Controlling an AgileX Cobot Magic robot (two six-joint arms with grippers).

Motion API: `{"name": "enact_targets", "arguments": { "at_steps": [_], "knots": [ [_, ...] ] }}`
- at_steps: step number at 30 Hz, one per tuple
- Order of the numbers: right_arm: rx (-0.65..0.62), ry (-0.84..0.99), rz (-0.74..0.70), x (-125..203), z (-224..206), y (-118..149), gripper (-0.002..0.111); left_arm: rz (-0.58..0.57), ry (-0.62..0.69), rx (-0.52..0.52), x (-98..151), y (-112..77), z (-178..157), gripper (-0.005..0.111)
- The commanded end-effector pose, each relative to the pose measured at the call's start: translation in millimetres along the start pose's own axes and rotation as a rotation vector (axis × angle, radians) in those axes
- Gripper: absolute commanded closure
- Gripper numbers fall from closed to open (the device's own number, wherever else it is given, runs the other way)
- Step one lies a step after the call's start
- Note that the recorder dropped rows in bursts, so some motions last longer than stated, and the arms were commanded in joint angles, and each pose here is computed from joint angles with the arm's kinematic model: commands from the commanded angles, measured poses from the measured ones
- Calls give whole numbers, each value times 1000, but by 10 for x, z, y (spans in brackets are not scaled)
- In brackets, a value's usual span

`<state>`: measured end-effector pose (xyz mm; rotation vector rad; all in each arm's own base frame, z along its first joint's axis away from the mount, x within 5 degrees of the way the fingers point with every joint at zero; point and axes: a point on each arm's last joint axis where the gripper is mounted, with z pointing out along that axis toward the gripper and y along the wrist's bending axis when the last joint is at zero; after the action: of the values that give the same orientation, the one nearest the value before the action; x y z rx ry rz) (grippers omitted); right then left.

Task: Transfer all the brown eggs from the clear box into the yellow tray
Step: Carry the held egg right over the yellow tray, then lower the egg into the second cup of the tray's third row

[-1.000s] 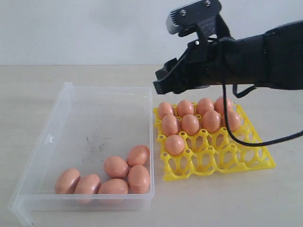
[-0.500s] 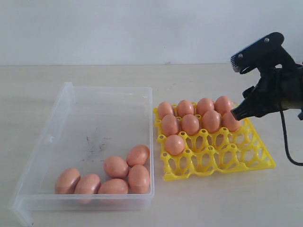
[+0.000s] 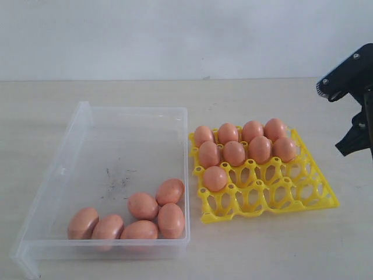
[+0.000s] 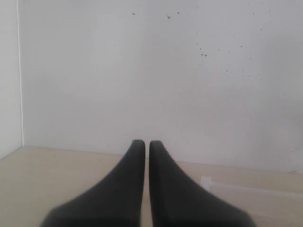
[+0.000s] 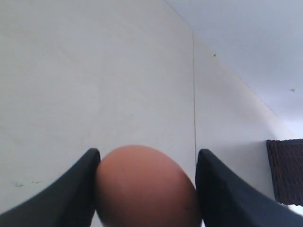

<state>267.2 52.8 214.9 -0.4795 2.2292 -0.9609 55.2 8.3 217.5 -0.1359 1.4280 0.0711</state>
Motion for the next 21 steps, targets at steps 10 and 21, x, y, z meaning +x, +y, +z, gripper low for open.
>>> {"name": "enact_targets", "arguments": {
  "at_steps": [10, 21],
  "knots": [
    [-886, -405, 296, -436, -671, 679, 109, 9, 0, 3, -2, -2, -2, 103],
    [-1500, -260, 247, -303, -1157, 890, 109, 9, 0, 3, -2, -2, -2, 103]
  ]
}}
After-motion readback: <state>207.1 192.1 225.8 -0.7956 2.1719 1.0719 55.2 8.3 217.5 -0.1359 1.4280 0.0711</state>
